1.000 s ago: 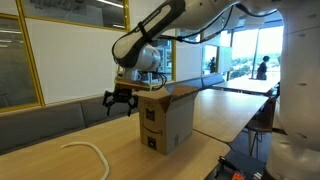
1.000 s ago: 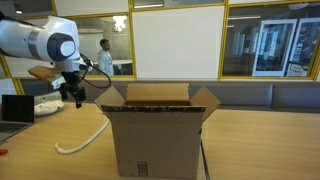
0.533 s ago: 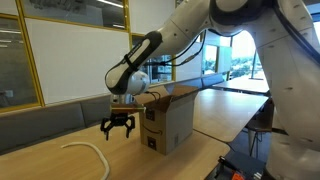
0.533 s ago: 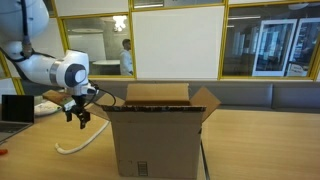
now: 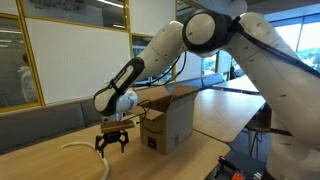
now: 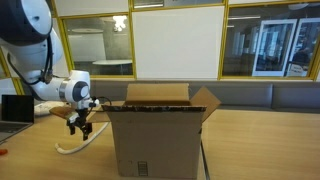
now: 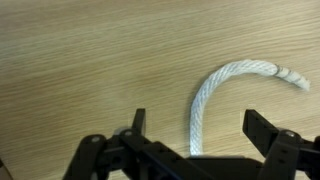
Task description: Pick up the toy, measuring tapes and the white rope from the table and put them in the box.
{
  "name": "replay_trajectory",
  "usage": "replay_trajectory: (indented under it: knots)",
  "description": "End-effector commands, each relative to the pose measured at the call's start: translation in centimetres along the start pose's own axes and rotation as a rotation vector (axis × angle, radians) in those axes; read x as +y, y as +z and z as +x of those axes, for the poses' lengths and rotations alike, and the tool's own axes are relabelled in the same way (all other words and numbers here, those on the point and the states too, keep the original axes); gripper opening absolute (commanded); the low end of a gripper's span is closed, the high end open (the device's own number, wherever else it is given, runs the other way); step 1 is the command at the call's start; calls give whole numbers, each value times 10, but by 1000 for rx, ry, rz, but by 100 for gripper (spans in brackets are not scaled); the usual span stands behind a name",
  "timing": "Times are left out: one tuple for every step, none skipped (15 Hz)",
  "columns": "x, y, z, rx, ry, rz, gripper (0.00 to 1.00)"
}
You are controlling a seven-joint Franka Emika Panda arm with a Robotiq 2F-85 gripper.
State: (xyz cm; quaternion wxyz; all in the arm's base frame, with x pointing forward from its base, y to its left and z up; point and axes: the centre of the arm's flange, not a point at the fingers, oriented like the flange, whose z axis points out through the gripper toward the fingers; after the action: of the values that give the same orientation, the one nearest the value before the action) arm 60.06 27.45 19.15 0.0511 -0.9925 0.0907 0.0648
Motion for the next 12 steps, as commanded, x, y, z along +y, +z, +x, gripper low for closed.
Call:
replay_trajectory:
  knots:
    - [-23,13,38,26,65,-24,100]
    - [-26,17,40,41,78,-30,100]
    - [-28,21,45,55,90,-40,100]
    - [-30,26,50,65,100,-51,100]
    - [-33,32,54,73,107,-65,100]
    - [-35,36,58,75,115,-77,100]
    - [-35,43,61,72,122,-88,100]
    - [-37,47,66,69,129,-96,100]
    - [-38,54,67,62,136,-104,100]
    - [-40,59,70,55,141,-111,100]
    - [-42,63,71,49,144,-116,100]
    - [-43,66,74,44,147,-122,100]
